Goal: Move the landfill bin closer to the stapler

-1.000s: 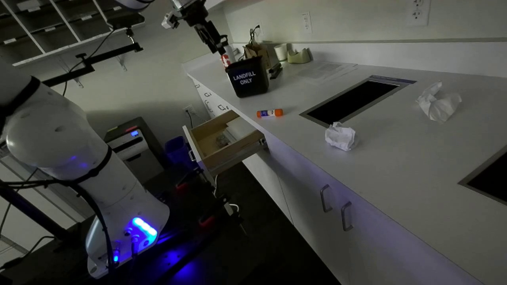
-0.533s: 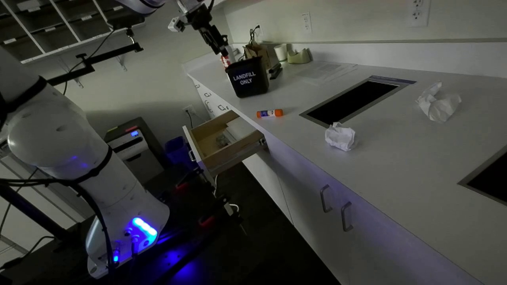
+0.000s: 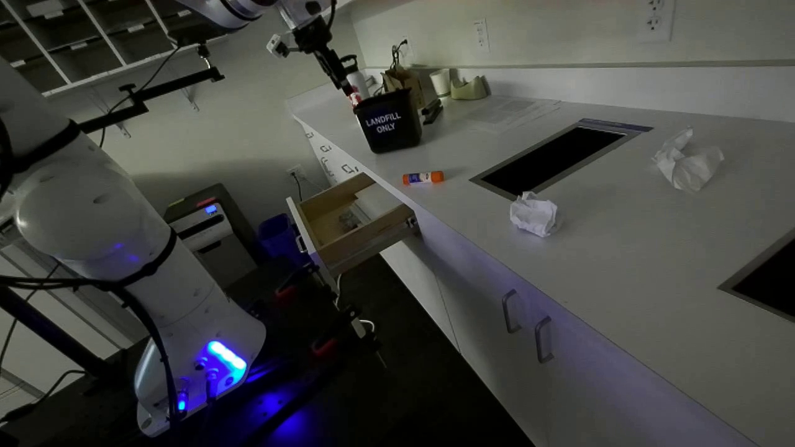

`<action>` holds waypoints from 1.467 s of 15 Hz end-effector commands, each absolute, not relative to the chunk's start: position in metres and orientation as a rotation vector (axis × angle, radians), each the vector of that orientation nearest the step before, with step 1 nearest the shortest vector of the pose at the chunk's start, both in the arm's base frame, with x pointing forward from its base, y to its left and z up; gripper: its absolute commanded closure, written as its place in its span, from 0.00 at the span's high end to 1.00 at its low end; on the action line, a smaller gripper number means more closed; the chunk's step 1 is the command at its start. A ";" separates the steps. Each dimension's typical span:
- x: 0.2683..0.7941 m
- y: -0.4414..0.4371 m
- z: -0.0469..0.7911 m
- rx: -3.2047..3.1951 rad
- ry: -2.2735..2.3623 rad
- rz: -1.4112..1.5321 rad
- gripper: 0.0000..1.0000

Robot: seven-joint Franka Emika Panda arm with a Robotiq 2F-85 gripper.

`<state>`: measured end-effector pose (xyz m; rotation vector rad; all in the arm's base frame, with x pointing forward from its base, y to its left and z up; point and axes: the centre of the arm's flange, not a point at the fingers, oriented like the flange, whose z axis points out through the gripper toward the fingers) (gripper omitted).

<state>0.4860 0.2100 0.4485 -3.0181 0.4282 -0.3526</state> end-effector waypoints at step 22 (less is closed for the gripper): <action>0.623 0.292 0.367 -2.890 0.749 -0.323 1.00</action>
